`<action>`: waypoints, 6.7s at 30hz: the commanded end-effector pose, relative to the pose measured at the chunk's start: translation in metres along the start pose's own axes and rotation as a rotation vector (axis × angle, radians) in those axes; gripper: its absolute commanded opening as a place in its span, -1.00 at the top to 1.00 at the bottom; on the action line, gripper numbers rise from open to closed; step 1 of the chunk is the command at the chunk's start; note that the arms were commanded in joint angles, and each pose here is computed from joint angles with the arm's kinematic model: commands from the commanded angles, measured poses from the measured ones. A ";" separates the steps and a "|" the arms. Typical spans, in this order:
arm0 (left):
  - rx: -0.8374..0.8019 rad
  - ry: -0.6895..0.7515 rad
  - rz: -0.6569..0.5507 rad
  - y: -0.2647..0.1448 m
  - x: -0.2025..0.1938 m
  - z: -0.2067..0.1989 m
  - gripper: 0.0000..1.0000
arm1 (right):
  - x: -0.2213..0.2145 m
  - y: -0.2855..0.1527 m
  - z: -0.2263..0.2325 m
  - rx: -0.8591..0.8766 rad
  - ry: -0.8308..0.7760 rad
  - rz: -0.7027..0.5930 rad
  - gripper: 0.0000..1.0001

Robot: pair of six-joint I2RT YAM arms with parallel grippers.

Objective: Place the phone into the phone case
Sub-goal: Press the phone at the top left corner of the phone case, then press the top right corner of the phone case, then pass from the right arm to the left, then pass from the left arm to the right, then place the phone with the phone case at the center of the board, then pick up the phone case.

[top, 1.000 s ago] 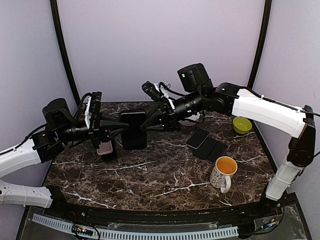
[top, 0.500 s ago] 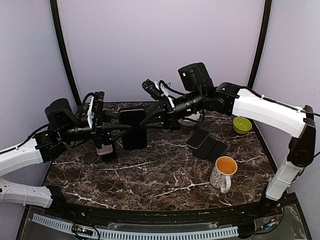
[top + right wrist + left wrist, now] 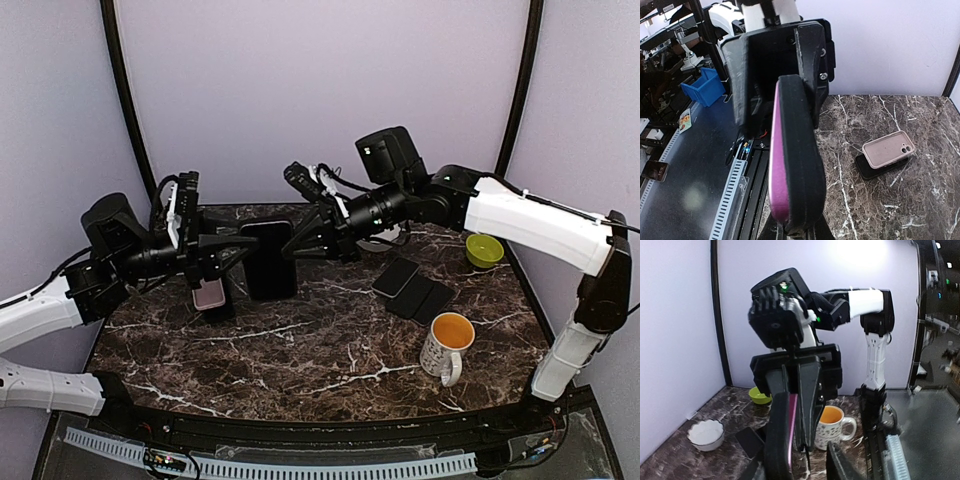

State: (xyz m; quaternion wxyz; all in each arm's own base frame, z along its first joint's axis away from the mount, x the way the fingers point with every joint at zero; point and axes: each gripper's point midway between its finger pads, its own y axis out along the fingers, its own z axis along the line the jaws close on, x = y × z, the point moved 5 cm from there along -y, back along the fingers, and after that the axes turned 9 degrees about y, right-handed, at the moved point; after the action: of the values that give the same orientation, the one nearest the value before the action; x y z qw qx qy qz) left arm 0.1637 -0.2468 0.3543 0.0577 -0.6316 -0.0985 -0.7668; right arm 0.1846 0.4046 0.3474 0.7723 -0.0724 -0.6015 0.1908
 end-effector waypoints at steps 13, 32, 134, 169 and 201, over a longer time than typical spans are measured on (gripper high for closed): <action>0.043 -0.073 -0.014 0.011 0.012 0.014 1.00 | 0.016 -0.012 0.011 -0.019 -0.062 -0.082 0.21; 0.025 -0.040 0.020 0.014 0.001 0.013 1.00 | 0.020 -0.010 0.008 -0.016 -0.055 -0.104 1.00; 0.778 -0.199 0.754 -0.010 -0.131 0.147 -0.83 | -0.203 0.028 -0.285 -0.573 1.159 -0.004 0.46; 1.255 -0.858 1.015 -0.173 -0.250 0.183 -0.19 | -0.169 -0.022 -0.222 -1.020 0.698 0.158 0.21; 1.313 -0.907 1.087 -0.198 -0.270 0.191 0.66 | -0.170 -0.025 -0.218 -1.014 0.675 0.180 0.22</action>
State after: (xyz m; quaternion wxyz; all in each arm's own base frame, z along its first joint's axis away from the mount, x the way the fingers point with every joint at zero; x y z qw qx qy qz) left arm 0.3565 -0.0431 0.0854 0.7017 -0.6800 -0.1831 -0.1083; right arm 0.3628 0.3443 0.1407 0.7730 -0.5401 -0.3224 -0.0823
